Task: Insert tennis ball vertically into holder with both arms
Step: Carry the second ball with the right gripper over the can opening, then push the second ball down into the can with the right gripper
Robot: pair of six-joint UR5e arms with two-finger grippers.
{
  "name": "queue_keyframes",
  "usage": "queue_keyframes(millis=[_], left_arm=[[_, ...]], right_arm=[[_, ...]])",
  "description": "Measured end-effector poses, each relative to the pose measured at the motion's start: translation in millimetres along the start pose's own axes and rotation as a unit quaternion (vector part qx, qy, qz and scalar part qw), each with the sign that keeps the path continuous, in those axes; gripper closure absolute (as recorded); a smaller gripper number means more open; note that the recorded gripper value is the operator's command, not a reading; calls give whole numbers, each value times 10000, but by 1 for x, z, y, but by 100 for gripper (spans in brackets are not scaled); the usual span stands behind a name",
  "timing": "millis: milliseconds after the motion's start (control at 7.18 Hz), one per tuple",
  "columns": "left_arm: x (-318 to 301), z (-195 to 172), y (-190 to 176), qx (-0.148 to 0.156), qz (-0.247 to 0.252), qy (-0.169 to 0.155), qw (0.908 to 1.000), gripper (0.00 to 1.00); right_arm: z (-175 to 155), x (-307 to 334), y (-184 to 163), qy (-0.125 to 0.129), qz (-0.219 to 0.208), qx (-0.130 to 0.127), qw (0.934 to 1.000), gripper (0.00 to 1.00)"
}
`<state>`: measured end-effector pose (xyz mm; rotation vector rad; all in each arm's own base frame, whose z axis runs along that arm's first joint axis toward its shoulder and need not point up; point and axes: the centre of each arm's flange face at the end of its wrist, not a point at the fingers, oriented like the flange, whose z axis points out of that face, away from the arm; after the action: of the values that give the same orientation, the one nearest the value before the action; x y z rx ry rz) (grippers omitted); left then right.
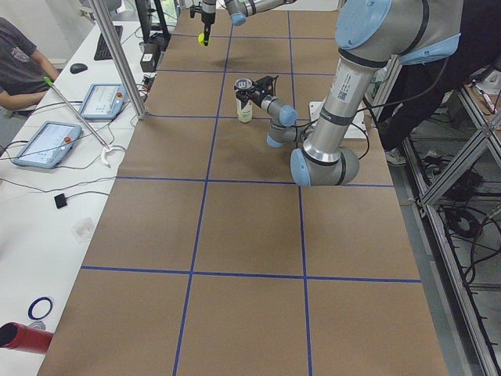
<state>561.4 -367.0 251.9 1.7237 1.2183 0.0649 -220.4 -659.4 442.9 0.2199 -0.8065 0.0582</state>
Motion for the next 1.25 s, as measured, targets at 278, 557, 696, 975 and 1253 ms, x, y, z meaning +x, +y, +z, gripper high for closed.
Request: queue_keyframes(millis=[278, 557, 696, 975, 1253], left_arm=[[0, 0, 1, -10, 4, 0, 10000, 12], [-1, -1, 2, -17, 9, -3, 10000, 12], [-1, -1, 2, -18, 9, -3, 10000, 12], [0, 0, 1, -13, 5, -1, 10000, 12], [0, 0, 1, -12, 4, 0, 10000, 12]], right_arm=[[-42, -112, 50, -456, 451, -90, 9979, 100], [-100, -216, 115, -773, 644, -398, 9941, 100], [-119, -258, 141, -939, 703, -527, 9917, 100], [-135, -325, 175, -1229, 675, -730, 9874, 100], [-139, -371, 194, -1362, 520, -868, 9855, 100]])
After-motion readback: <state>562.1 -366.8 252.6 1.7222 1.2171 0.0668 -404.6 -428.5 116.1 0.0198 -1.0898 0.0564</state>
